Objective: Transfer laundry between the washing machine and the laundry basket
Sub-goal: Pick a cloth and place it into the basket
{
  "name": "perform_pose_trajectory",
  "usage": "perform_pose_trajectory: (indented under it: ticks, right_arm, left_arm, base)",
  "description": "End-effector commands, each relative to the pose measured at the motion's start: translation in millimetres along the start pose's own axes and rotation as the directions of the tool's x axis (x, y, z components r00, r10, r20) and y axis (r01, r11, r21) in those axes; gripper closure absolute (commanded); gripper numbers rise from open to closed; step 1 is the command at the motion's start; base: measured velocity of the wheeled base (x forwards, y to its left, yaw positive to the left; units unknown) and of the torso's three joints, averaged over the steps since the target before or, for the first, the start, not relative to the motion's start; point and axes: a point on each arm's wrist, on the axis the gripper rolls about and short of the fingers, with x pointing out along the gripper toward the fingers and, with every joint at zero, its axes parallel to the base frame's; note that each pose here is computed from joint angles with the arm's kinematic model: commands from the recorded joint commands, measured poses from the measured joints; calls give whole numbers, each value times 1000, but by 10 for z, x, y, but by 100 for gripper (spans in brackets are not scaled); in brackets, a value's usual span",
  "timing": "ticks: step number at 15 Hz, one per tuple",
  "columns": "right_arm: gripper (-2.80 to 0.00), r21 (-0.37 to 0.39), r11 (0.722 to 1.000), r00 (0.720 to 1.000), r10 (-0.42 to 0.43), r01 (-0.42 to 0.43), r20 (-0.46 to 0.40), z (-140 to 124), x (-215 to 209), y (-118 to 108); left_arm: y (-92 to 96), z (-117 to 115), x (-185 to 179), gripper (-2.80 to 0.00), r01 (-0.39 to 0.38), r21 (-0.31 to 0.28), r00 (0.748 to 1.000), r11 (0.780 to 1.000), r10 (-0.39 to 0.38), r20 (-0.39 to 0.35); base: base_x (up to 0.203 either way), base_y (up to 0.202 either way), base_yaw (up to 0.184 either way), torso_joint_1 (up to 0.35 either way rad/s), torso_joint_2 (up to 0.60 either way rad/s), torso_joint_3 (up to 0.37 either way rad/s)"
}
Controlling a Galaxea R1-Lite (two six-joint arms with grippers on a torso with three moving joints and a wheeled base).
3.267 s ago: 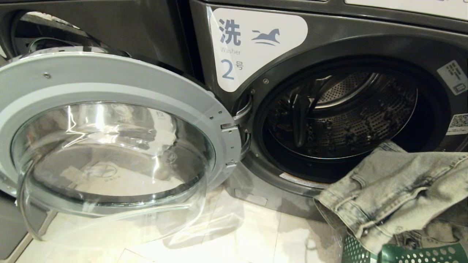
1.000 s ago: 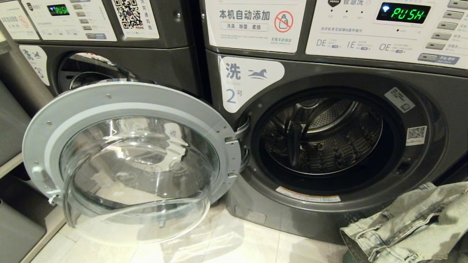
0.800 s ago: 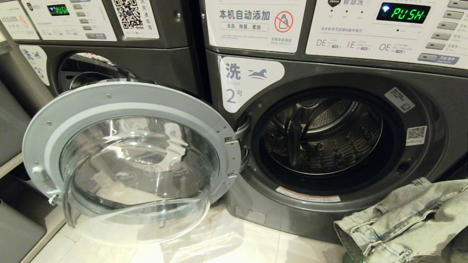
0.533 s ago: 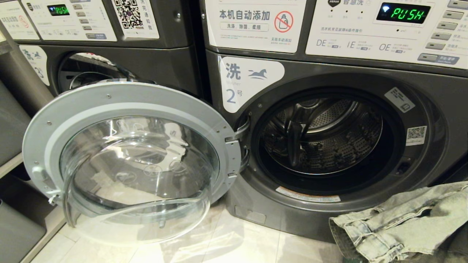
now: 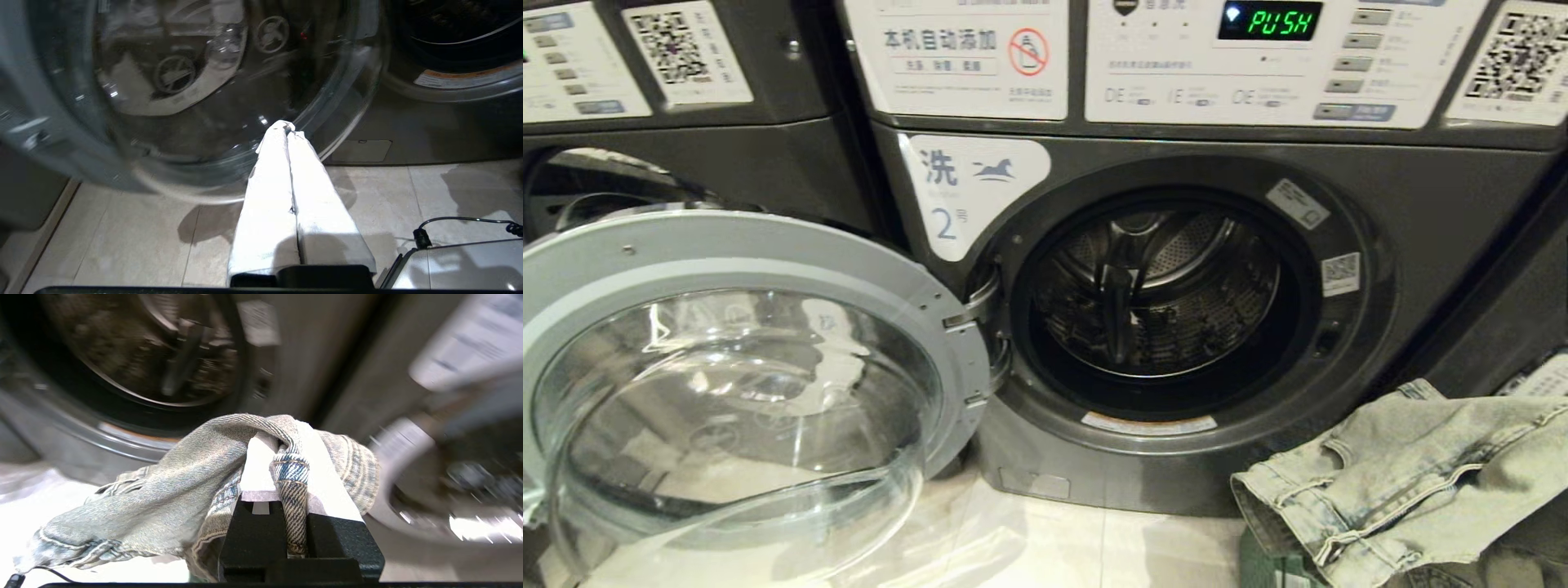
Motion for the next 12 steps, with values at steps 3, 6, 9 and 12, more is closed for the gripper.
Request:
perform_pose_trajectory:
  ticks: [3, 6, 9, 12]
  right_arm:
    - [0, -7, 1000, 1000, -2, 2, -6, -27, 0, 4]
    - [0, -17, 1000, 1000, -17, 16, -26, -83, 12, 16]
    - [0, -29, 998, 997, -52, 51, -63, -158, 45, 39]
    - [0, -53, 997, 992, -63, 57, -107, -187, 130, 87]
  left_arm:
    - [0, 0, 1, 0, 0, 1, 1000, 1000, 0, -1]
    - [0, 0, 0, 0, 0, 0, 1000, 1000, 0, -1]
    - [0, 0, 0, 0, 0, 0, 1000, 1000, 0, 0]
    - [0, 0, 0, 0, 0, -2, 1000, 1000, 0, 0]
  base:
    - [-3, 6, -174, 1, 1, 3]
    - [0, 6, -147, 2, 3, 3]
    - [1, 3, -22, 1, 0, 1]
    - [0, 0, 0, 0, 0, 0]
